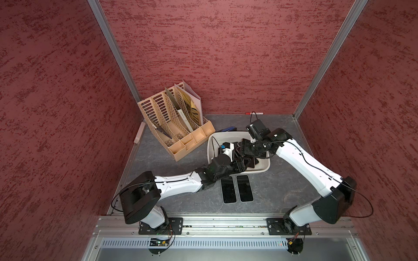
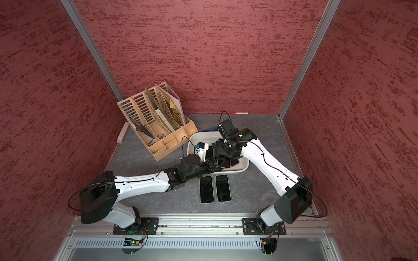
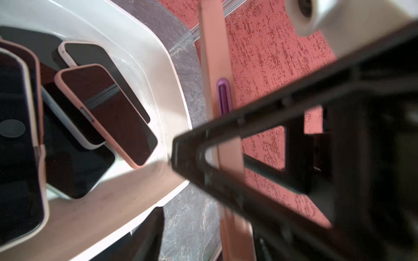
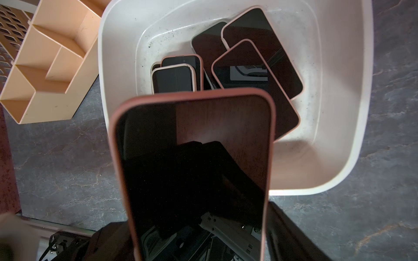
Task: Take the phone out of the storage box
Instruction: Pick up the phone from the storage box.
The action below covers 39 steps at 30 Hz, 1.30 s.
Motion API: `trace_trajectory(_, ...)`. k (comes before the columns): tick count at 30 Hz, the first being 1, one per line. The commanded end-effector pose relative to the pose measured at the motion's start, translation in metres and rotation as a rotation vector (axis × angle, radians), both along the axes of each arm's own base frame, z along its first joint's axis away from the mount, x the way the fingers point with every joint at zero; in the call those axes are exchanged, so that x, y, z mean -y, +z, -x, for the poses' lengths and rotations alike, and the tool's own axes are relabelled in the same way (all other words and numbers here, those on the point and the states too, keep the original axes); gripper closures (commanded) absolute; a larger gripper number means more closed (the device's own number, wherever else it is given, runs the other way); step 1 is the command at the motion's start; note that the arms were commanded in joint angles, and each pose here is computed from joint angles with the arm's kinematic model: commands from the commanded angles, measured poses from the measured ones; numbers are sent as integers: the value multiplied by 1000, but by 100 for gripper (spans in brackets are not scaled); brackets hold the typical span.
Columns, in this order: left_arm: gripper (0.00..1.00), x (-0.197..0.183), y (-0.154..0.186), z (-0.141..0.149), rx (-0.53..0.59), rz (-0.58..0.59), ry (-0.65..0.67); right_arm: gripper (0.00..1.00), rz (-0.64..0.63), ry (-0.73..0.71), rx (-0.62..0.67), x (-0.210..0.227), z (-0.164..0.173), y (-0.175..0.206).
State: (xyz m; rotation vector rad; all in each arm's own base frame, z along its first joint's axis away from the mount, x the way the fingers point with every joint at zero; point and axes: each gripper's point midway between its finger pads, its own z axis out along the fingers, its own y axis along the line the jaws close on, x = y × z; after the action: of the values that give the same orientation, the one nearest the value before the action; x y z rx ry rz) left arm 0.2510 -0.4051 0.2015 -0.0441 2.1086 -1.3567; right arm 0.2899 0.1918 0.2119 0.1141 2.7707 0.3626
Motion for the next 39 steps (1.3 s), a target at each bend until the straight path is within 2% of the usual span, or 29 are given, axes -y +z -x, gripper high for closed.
trace_trajectory(1,49,11,12,-4,27,36,-10,34,-28,5,3,-2,8,6)
trace_trajectory(6,83,19,9,-5,8,54,-16,33,-35,17,23,3,15,12)
trace_trajectory(9,100,21,8,-4,0,54,-24,26,-39,28,23,2,16,12)
trace_trajectory(14,100,15,4,6,-34,46,-45,2,-60,57,55,2,16,19)
trace_trajectory(23,100,-29,8,26,-57,23,-13,2,-103,67,107,17,-5,43)
trace_trajectory(28,100,-69,6,56,-89,-41,-20,2,-131,68,101,21,-10,46)
trace_trajectory(34,100,-113,-22,104,-143,-206,-30,2,-139,76,40,19,-4,22)
trace_trajectory(39,100,-133,-42,131,-170,-253,-1,2,-155,68,-7,15,-1,3)
